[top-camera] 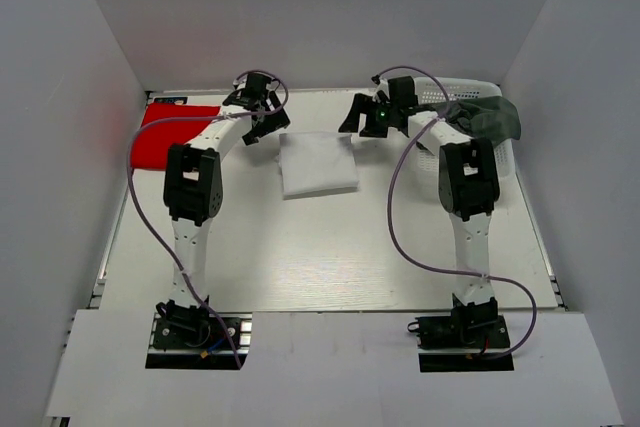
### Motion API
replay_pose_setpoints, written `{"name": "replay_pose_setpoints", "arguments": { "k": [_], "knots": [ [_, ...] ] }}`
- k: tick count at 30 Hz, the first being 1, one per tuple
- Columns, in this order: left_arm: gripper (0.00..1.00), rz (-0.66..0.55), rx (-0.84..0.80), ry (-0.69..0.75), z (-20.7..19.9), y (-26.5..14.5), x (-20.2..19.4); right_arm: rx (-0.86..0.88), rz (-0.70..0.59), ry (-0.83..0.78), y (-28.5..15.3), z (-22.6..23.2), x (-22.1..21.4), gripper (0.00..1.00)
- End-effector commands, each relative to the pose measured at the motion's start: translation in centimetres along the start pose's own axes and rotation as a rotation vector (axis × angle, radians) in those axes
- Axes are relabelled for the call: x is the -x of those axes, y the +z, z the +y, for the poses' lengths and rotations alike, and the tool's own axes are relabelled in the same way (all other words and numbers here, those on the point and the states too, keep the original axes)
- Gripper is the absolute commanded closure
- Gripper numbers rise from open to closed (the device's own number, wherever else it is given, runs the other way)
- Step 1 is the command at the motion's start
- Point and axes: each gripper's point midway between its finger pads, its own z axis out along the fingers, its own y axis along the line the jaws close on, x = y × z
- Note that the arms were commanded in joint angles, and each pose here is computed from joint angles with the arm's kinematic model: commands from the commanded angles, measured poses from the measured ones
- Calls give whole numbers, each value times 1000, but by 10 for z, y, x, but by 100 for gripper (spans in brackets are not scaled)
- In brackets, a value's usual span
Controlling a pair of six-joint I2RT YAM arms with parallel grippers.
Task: Fold and stack the t-shirts
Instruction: Fold the long partially folded tshirt into a neat square
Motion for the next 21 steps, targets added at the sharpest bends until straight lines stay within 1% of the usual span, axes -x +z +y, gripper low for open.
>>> {"name": "replay_pose_setpoints", "arguments": {
  "k": [1,2,3,4,5,6,7,11,13,16,18,19,21],
  "knots": [
    [0,-39,-131,50,-25,-51,18,61,-117,-113,-37,48,28,10],
    [0,-32,-163,50,-26,-56,12,79,-139,-148,-37,57,30,10],
    [0,-28,-178,64,-26,-58,8,78,-130,-154,-37,57,22,10],
    [0,-23,-192,65,-26,-61,6,82,-144,-193,-44,65,26,10],
    [0,12,-189,69,-20,-59,-8,86,-140,-196,-45,67,23,10],
    [0,-4,-221,79,-25,-67,-4,99,-129,-205,-42,73,16,10],
    [0,7,-239,87,-29,-70,-11,105,-121,-206,-44,75,10,10],
    [0,59,-242,109,-19,-66,-40,129,-97,-209,-39,83,-12,10],
    [0,90,-245,102,-16,-64,-50,148,-110,-219,-36,92,-15,10],
    [0,139,-209,84,-4,-56,-69,178,-103,-231,-26,96,-22,10],
    [0,165,-201,74,2,-52,-80,194,-88,-196,-11,91,-25,10],
    [3,157,-207,74,2,-50,-80,226,-92,-199,-8,96,-23,10],
    [8,173,-231,73,-1,-47,-86,215,-66,-143,9,82,-33,10]
  ]
}}
